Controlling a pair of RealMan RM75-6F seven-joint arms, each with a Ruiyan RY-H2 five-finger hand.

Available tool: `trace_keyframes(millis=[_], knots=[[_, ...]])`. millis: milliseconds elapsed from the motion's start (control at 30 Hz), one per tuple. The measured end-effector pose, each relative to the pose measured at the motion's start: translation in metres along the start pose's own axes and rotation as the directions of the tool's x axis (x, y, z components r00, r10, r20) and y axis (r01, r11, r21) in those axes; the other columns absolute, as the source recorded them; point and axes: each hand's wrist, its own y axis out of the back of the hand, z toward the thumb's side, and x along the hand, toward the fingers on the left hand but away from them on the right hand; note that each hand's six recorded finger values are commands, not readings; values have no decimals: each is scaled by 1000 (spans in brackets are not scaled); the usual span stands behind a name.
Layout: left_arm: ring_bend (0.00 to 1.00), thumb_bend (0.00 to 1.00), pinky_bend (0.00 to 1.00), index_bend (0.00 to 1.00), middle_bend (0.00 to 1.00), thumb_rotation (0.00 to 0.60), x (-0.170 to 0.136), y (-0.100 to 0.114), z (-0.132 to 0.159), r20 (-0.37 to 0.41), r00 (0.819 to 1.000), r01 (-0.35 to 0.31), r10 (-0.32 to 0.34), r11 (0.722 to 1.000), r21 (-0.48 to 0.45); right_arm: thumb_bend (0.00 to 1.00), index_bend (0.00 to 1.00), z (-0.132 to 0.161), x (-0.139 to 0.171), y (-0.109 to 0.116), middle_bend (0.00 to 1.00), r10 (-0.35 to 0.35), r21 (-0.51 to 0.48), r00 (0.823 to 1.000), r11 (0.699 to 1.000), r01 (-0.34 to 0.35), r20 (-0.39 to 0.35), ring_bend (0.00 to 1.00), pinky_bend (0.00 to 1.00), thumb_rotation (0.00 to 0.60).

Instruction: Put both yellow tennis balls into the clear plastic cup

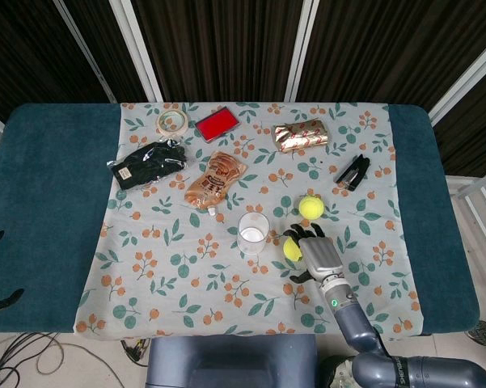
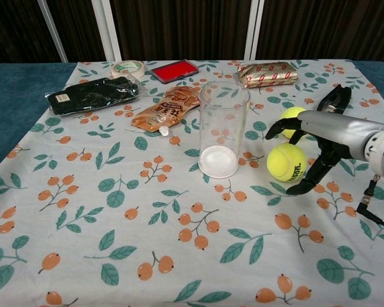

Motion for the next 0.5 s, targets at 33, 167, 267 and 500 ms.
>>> trace_keyframes(millis=[33, 167, 267, 500], knots=[[0, 41, 98, 81, 0, 600, 0, 0, 0, -2, 1000, 0, 0, 1000, 0, 99, 234, -1, -3, 0, 148, -3, 3, 1000, 1000, 3, 5, 251, 0, 600], [0, 41, 98, 82, 0, 600, 1, 0, -2, -5, 1000, 1, -1, 1000, 0, 108, 244, -4, -14, -3, 163, -8, 15, 1000, 1000, 7, 23, 269, 0, 600], [0, 41, 98, 85, 0, 600, 1, 0, -1, -5, 1000, 6, -6, 1000, 2, 113, 258, -6, -21, -6, 179, -5, 24, 999, 1000, 4, 37, 295, 0, 600], [0, 41, 98, 103, 0, 600, 1, 0, -2, -11, 1000, 7, -6, 1000, 3, 181, 307, -3, -31, -9, 237, -11, 21, 999, 1000, 10, 40, 385, 20, 600]])
